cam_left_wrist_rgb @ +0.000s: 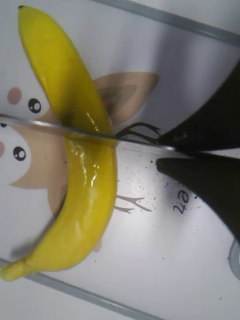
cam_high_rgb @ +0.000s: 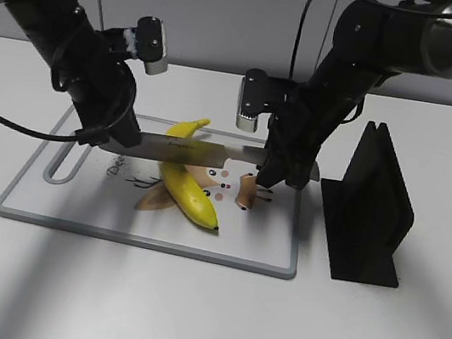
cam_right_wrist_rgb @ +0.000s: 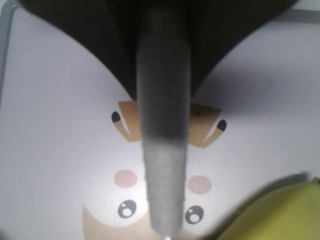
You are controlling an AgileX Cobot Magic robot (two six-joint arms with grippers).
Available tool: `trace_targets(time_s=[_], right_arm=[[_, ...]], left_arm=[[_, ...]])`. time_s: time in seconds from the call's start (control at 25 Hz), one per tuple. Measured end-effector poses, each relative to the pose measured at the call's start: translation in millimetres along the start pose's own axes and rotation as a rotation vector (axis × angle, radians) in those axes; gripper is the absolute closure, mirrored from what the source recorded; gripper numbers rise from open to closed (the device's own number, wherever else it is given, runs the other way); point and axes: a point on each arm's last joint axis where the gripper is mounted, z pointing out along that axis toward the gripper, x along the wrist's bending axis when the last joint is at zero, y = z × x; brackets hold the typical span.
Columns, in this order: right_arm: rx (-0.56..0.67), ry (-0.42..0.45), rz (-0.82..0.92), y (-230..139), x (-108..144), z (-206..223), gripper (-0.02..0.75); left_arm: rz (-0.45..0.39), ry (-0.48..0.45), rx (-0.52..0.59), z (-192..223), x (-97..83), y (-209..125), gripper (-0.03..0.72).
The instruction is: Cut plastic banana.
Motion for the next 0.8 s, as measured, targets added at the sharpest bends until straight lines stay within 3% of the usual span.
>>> trace_targets(time_s=[0.28,0.64,0.8], right_arm=[[0.003,-0.002,0.005,2.4,-2.8,-3.3,0.554],[0.033,0.084,0.014,13.9,-8.4,-21.6,0.553],[0.022,0.074,0.011,18.8,-8.7,-31.1,0.553]], left_arm=[[-0.027,-0.011,-0.003,0.7,1.2,-0.8,0.676],[-0.012,0.015,-0.002,-11.7,-4.7,3.4,0.676],[0.015,0.048,-0.006,-27.0,-6.5,7.8,0.677]])
